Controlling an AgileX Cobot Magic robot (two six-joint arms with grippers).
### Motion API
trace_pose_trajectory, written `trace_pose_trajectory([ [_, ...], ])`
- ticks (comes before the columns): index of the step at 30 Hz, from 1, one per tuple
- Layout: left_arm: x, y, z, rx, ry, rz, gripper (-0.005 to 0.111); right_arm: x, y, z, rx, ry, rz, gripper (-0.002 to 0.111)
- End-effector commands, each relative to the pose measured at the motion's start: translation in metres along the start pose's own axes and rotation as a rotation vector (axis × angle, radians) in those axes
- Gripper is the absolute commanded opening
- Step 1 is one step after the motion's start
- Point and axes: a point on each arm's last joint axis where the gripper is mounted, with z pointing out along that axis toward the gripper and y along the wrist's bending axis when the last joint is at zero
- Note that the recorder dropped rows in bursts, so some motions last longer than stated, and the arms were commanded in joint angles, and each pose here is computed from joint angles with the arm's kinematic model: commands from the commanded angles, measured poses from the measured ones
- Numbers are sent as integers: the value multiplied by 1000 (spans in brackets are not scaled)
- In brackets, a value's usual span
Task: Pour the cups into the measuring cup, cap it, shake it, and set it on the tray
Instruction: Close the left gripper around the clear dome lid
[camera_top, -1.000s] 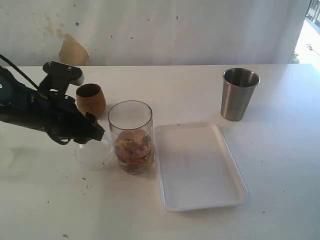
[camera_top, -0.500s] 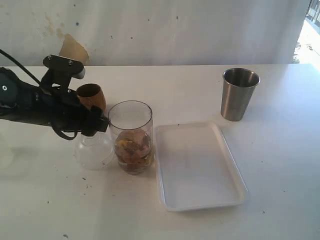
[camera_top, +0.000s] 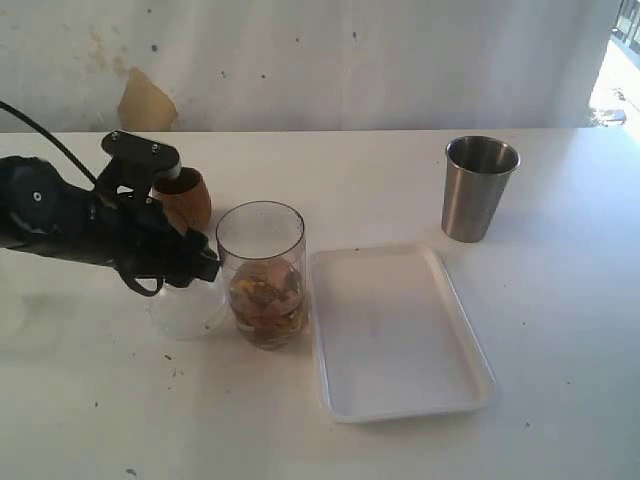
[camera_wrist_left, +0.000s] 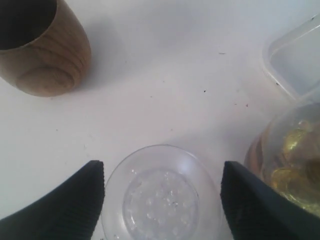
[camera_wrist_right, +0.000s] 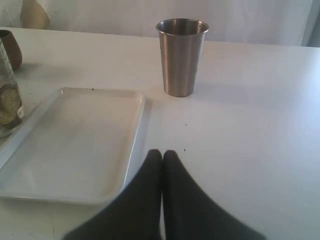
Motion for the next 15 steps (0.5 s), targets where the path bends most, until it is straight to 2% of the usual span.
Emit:
trace_pose_trajectory([
  [1,0,8,2,-23,-8,4,63,1,0,0,4,-7,3,0],
  [5,6,19,1,-26,39,-74,63,1,0,0,4,-7,3,0],
  [15,7,16,3,-16,48,-94,63,1,0,0,4,-7,3,0],
])
